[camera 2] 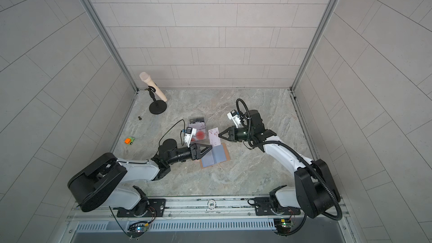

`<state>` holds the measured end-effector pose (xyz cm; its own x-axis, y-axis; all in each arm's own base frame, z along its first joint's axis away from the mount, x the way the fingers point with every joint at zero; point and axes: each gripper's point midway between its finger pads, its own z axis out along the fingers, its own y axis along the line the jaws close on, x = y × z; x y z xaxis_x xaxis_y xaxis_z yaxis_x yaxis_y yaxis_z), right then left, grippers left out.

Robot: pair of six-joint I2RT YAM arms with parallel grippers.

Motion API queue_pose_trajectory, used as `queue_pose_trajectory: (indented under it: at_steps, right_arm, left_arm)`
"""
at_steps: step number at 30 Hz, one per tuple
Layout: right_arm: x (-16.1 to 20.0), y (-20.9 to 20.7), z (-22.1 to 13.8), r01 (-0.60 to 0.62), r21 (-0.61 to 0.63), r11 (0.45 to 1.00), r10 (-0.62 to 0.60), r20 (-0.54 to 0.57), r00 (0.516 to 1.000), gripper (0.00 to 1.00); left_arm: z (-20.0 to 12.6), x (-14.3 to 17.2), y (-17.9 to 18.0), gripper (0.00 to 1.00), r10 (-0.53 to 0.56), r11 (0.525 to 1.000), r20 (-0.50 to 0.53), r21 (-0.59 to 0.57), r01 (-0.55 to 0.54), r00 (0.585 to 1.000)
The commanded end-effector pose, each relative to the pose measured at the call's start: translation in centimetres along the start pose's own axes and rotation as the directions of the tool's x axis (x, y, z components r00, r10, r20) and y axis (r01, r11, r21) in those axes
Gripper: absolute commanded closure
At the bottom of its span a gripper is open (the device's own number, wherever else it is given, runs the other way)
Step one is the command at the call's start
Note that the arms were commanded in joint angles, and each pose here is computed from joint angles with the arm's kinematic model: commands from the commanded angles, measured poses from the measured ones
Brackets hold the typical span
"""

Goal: Take the credit cards out of the card holder
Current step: Place the credit card in the storage box.

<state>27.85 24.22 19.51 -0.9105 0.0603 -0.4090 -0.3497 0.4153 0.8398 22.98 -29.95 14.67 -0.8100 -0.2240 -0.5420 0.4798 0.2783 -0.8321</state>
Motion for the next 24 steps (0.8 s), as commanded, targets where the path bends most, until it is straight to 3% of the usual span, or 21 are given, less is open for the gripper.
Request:
queue_pose_trajectory:
  at_steps: [1, 14, 24]
  right_arm:
    - [-0.1, 1.0, -0.5, 0.023, -0.031, 0.999, -0.022, 0.025, 0.999, 1.00]
    - [0.3, 2.0, -0.5, 0.055, -0.060, 0.997, -0.052, 0.049, 0.997, 1.00]
    - [0.4, 2.4, -0.9, 0.078, -0.051, 0.996, -0.075, 0.062, 0.995, 1.00]
  left_arm:
    - [0.5, -2.6, -3.5, 0.37, -0.008, 0.990, 0.061, 0.140, 0.000, 0.998]
    - [0.4, -4.0, -5.8, 0.51, -0.030, 0.976, 0.086, 0.218, 0.011, 0.996]
    - [0.1, -4.4, -6.7, 0.79, -0.035, 0.972, 0.095, 0.234, 0.012, 0.995]
